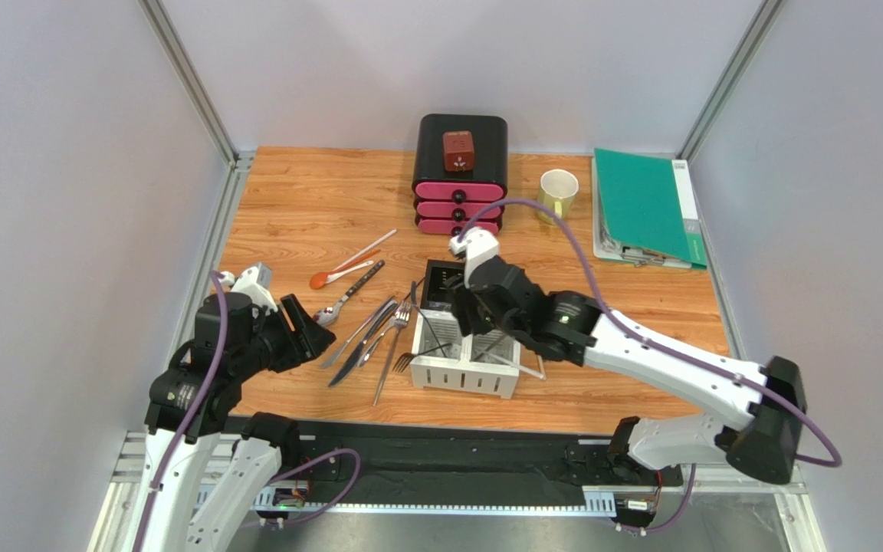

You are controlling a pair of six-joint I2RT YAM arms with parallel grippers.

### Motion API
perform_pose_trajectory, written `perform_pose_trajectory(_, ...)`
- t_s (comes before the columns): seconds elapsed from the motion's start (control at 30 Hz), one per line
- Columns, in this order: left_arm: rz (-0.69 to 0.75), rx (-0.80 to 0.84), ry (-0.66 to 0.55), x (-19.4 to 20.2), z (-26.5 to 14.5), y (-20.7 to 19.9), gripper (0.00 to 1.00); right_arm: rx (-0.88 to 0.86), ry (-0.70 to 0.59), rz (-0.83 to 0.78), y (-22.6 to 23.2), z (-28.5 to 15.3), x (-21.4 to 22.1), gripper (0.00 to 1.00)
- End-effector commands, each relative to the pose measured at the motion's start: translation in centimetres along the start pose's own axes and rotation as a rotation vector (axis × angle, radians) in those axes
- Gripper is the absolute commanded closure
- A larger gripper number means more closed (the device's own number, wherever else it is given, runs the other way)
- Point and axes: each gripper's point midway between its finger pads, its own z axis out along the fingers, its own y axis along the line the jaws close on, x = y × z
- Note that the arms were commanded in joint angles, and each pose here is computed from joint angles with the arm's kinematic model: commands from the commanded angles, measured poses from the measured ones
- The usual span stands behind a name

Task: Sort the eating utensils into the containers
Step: Pick up the chopstick from the center of the board.

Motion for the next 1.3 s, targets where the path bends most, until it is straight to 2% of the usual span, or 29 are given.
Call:
perform_pose_trajectory(0.0, 0.004, 0.036, -0.008, -0.5, 0.8, -0.7, 0.39, 0.325, -0.122, 0.23, -8.6, -5.4, -2.3, 0.52)
perform_pose_trajectory(0.07, 0.006, 0.041, -0.003, -0.6, 1.1, -0.8, 0.39, 0.43, -0.109, 0.314, -12.8, -6.2, -0.5, 0.52)
perform_pose_trajectory(0.17, 0.02, 0.049, 0.009, -1.0, 1.6, -1.2, 0.39, 0.49, -0.104, 0.44, -17.4, -7.5, 1.0, 0.51)
perform_pose_trajectory(0.27, 0.029, 0.05, 0.023, -1.7, 2.4, -1.7, 0.39, 0.503, -0.01, 0.464, -19.5, -6.6, 3.0, 0.49)
perform_pose_trajectory(0.4, 0.013, 0.048, 0.021, -2.7, 3.4, -2.2, 0.39, 0.423, 0.136, 0.5, -19.8, -3.5, 5.5, 0.41)
perform_pose_trajectory(0.5, 0.017, -0.012, 0.014, -3.6, 3.4, -1.6, 0.39, 0.364, 0.217, 0.538, -19.8, -1.7, 6.8, 0.41)
perform_pose_trajectory(0.67, 0.015, -0.011, 0.01, -4.0, 3.8, -1.8, 0.38, 0.277, 0.364, 0.535, -18.8, 1.7, 9.7, 0.4)
perform_pose_trajectory(0.9, -0.047, -0.012, 0.021, -3.0, 4.9, -1.3, 0.38, 0.231, 0.44, 0.516, -18.8, 5.0, 11.4, 0.4)
perform_pose_trajectory(1.27, -0.046, -0.042, 0.018, -4.0, 5.5, -1.2, 0.38, 0.231, 0.557, 0.535, -18.9, 8.0, 13.4, 0.42)
